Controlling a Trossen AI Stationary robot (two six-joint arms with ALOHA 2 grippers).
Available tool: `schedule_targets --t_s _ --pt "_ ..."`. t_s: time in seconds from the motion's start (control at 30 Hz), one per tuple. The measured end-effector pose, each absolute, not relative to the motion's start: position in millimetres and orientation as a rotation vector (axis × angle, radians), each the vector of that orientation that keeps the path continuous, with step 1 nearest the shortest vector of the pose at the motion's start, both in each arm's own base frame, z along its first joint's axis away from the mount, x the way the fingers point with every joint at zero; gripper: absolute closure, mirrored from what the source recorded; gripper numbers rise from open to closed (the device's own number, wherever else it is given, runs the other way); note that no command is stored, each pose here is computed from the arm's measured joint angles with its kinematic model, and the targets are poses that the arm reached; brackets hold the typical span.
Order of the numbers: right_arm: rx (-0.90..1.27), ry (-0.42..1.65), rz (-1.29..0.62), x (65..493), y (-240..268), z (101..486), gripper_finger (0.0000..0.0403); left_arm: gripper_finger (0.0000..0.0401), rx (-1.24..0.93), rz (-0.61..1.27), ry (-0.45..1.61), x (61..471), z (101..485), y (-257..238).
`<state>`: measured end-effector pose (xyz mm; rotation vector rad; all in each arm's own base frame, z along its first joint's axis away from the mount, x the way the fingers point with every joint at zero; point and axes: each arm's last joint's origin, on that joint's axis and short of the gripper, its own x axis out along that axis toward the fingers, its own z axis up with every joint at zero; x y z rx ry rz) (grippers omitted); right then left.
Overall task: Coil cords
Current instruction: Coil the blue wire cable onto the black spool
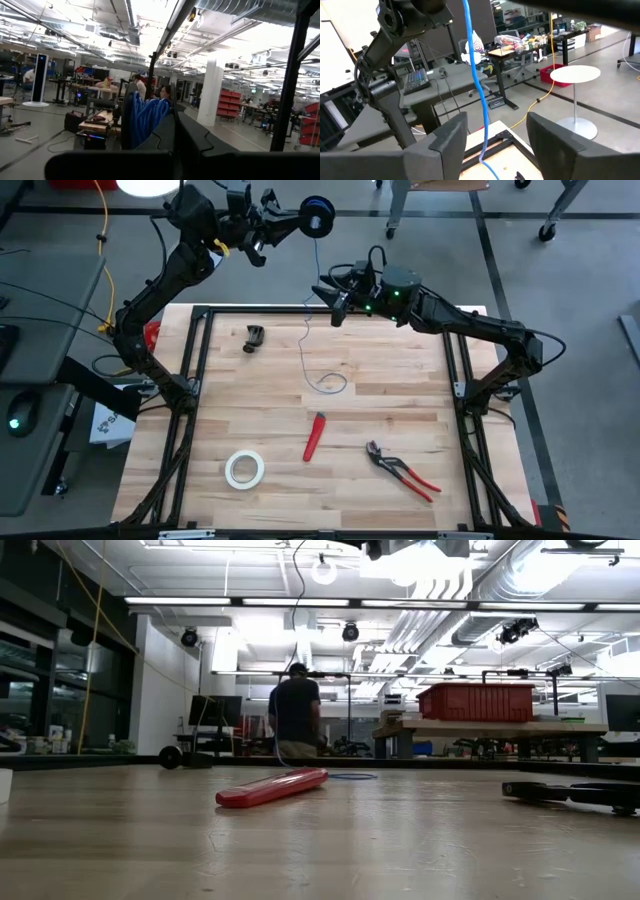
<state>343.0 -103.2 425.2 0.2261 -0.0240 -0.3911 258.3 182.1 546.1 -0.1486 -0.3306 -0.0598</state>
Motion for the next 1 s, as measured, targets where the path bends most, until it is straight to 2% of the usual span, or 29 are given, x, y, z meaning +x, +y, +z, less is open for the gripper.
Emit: schedule_targets --t_s 0.17,0.23,0.33,0.4,0.63,1.0 --pt "0.226 -0.023 -0.384 343 -102 425 0.0249 0.0401 -0.152 -0.066 -0.333 261 546 178" --pt "0.225 -0.02 -0.375 344 -100 425 0.0284 0.0401 -0.142 -0.06 -0.337 262 546 177" --pt "0.216 -0.007 -0.362 345 -97 424 0.0365 0.0401 -0.138 -0.055 -0.338 262 546 178" --pt "0.216 -0.003 -0.361 346 -94 424 0.039 0.0401 -0.139 -0.049 -0.34 262 546 178" --pt "0.203 0.023 -0.388 340 -83 427 0.0401 0.0401 -0.146 -0.002 -0.317 254 544 190" --pt "0.17 0.051 -0.398 295 -74 453 0.0402 0.0401 -0.411 0.091 -0.048 220 526 195"
